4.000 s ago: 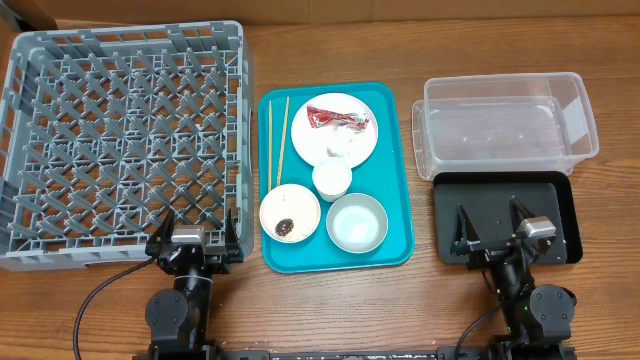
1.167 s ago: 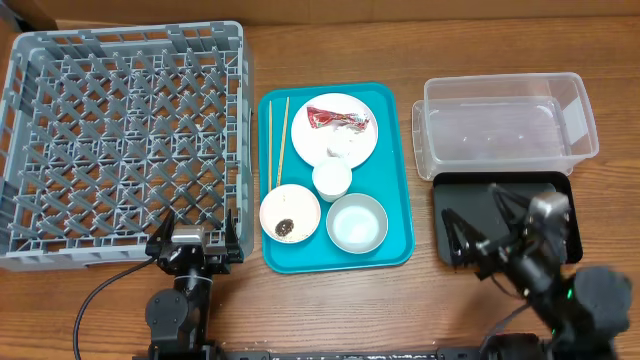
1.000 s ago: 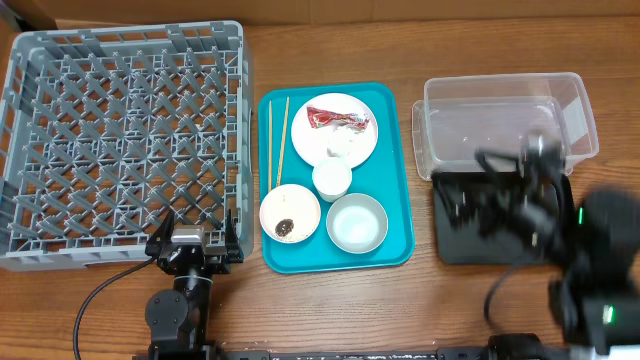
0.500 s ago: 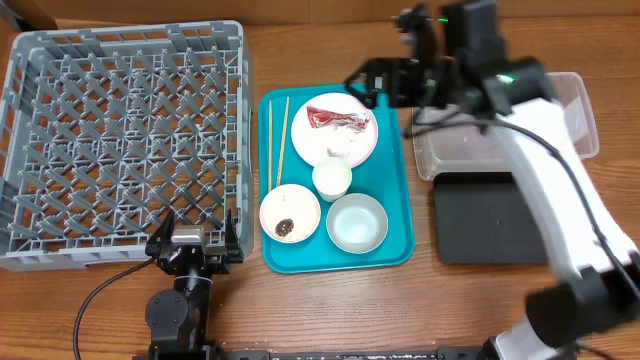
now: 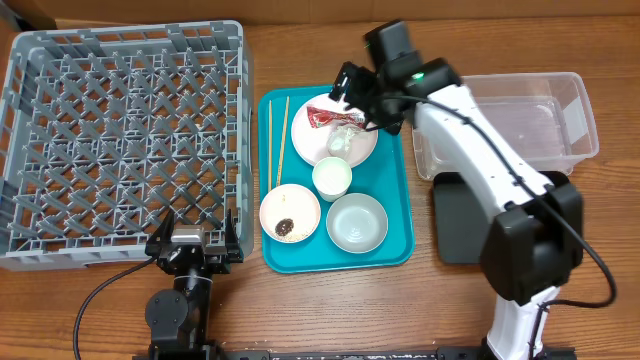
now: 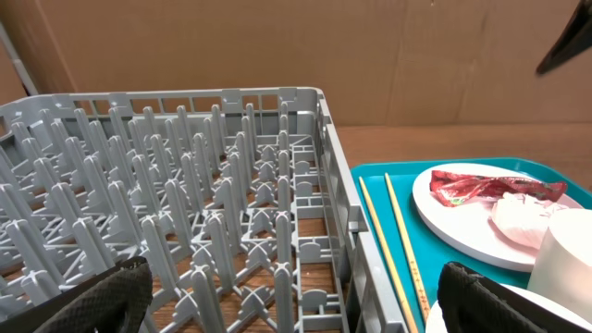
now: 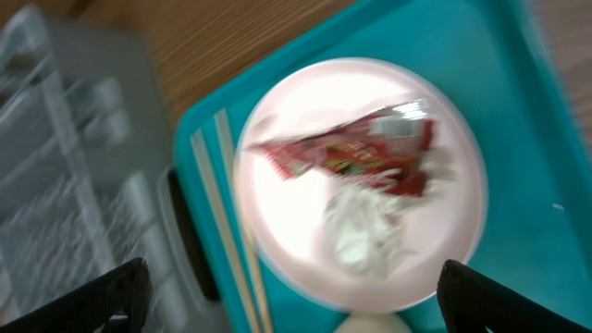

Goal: Sort waste into correct bins and load items into the dishwasher
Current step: 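Reach the right gripper to the red wrapper on the plate and grasp, then carry the red wrapper with the right gripper into the clear bin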

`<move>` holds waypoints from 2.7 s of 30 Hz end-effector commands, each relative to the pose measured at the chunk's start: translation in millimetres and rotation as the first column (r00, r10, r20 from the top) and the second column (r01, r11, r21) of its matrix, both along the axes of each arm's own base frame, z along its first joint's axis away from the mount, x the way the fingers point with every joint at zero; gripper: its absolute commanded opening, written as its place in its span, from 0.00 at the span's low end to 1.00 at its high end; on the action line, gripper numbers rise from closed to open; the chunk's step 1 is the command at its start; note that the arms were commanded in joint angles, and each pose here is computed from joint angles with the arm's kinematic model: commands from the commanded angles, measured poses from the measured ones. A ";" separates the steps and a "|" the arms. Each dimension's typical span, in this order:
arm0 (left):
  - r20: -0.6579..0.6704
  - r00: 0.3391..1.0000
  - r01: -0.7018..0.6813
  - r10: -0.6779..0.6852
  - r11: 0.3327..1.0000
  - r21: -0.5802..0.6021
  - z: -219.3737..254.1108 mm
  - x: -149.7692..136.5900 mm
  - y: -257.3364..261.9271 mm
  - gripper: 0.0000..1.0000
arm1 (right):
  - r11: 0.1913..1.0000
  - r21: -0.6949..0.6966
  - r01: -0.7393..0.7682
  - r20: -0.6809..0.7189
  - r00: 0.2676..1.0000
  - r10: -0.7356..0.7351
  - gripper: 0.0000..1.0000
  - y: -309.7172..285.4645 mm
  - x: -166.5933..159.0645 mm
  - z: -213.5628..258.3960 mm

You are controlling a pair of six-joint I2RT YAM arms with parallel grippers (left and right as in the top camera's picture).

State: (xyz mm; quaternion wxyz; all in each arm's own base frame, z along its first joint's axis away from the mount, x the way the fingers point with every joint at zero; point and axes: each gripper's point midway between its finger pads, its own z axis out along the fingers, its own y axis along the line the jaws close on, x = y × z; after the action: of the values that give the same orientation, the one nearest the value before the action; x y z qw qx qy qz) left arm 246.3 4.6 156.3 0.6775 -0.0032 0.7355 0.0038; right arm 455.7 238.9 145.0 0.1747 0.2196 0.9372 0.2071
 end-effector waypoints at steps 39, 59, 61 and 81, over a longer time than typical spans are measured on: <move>0.004 1.000 0.001 -0.002 1.000 0.019 -0.7 -0.1 -0.4 1.00 | 0.976 -0.189 -0.109 0.133 0.982 0.135 0.04 0.7 36.9 45.6; 0.004 1.000 0.001 -0.002 1.000 0.019 -0.7 -0.1 -0.4 1.00 | 0.921 -0.260 0.290 -0.152 0.930 -0.335 0.43 -230.8 15.3 -10.5; 0.004 1.000 0.001 -0.002 1.000 0.019 -0.7 -0.1 -0.4 1.00 | 0.921 -0.266 0.286 -0.169 0.926 -0.337 0.52 -232.0 11.4 -16.5; 0.004 1.000 0.001 -0.002 1.000 0.019 -0.6 -0.1 -0.4 1.00 | 0.886 -0.197 -0.420 -0.256 0.895 0.367 0.67 -55.6 -140.3 72.1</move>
State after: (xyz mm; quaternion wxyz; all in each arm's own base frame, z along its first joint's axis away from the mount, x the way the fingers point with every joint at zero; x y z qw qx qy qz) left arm 246.3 4.5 156.4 0.6776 -0.0032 0.7354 0.0035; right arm 325.1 177.8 249.0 0.0876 0.0437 0.9866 0.1303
